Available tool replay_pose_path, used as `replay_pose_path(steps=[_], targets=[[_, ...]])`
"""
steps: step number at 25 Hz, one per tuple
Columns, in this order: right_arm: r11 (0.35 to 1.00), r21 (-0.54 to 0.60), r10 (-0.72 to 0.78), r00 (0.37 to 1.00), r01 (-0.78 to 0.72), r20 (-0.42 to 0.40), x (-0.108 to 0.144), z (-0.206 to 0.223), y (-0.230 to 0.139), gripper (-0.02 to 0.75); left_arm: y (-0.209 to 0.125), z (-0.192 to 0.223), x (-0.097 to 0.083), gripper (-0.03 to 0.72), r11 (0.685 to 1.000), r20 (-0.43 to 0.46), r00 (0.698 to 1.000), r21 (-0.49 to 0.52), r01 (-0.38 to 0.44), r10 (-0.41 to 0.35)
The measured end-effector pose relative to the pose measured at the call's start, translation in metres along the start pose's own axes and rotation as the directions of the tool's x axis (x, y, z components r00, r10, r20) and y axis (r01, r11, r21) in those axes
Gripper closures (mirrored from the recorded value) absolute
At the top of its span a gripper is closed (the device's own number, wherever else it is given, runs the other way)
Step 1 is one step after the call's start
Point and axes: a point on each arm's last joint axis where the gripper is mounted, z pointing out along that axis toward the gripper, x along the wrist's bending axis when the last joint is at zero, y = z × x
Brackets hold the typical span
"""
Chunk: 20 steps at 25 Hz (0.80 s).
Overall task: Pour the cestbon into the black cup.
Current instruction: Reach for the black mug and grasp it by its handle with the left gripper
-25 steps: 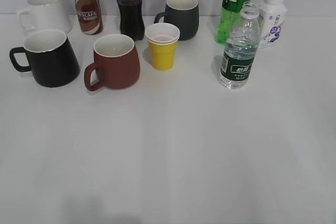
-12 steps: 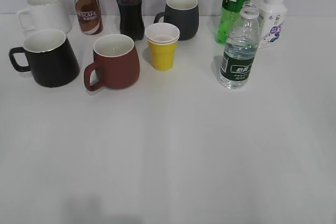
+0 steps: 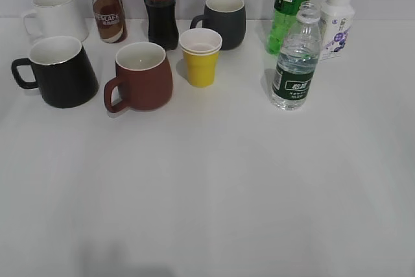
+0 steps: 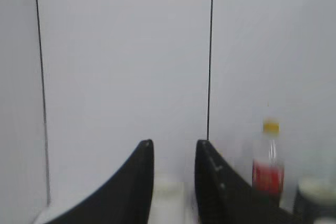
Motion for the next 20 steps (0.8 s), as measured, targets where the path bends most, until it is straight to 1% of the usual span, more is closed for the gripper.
replay_pose_path(steps=[3, 5, 7, 9, 10, 12, 13, 14, 16, 17, 19, 20], targets=[[1.0, 0.0, 0.0, 1.0, 0.0, 0.0, 0.0, 0.0, 0.0, 0.148, 0.001, 0.032, 0.0, 0.47, 0.997, 0.002, 1.0, -0.08, 0.019, -0.019], [1.0, 0.0, 0.0, 1.0, 0.0, 0.0, 0.0, 0.0, 0.0, 0.148, -0.008, 0.052, 0.001, 0.467, 0.998, -0.001, 1.0, -0.062, 0.02, -0.02], [1.0, 0.0, 0.0, 1.0, 0.0, 0.0, 0.0, 0.0, 0.0, 0.148, -0.027, 0.073, 0.002, 0.463, 1.0, -0.006, 1.0, 0.001, 0.019, -0.019], [1.0, 0.0, 0.0, 1.0, 0.0, 0.0, 0.0, 0.0, 0.0, 0.148, -0.06, 0.093, 0.003, 0.458, 0.996, -0.012, 1.0, 0.091, 0.019, -0.018], [1.0, 0.0, 0.0, 1.0, 0.0, 0.0, 0.0, 0.0, 0.0, 0.148, -0.086, 0.104, 0.004, 0.456, 0.988, -0.017, 1.0, 0.154, 0.019, -0.016], [1.0, 0.0, 0.0, 1.0, 0.0, 0.0, 0.0, 0.0, 0.0, 0.148, -0.128, 0.109, 0.006, 0.447, 0.972, -0.025, 1.0, 0.232, 0.02, -0.015], [1.0, 0.0, 0.0, 1.0, 0.0, 0.0, 0.0, 0.0, 0.0, 0.148, -0.149, 0.109, 0.007, 0.442, 0.966, -0.028, 1.0, 0.259, 0.019, -0.012], [1.0, 0.0, 0.0, 1.0, 0.0, 0.0, 0.0, 0.0, 0.0, 0.148, -0.166, 0.107, 0.008, 0.436, 0.965, -0.03, 0.999, 0.262, 0.018, -0.011], [1.0, 0.0, 0.0, 1.0, 0.0, 0.0, 0.0, 0.0, 0.0, 0.148, -0.199, 0.108, 0.009, 0.424, 0.954, -0.033, 0.999, 0.301, 0.015, -0.005], [1.0, 0.0, 0.0, 1.0, 0.0, 0.0, 0.0, 0.0, 0.0, 0.148, -0.211, 0.109, 0.009, 0.418, 0.949, -0.031, 1.0, 0.315, 0.012, -0.003], [1.0, 0.0, 0.0, 1.0, 0.0, 0.0, 0.0, 0.0, 0.0, 0.148, -0.231, 0.113, 0.008, 0.409, 0.944, 0.001, 1.0, 0.329, -0.004, 0.004], [1.0, 0.0, 0.0, 1.0, 0.0, 0.0, 0.0, 0.0, 0.0, 0.148, -0.241, 0.113, 0.007, 0.405, 0.937, 0.007, 1.0, 0.35, -0.006, 0.003]])
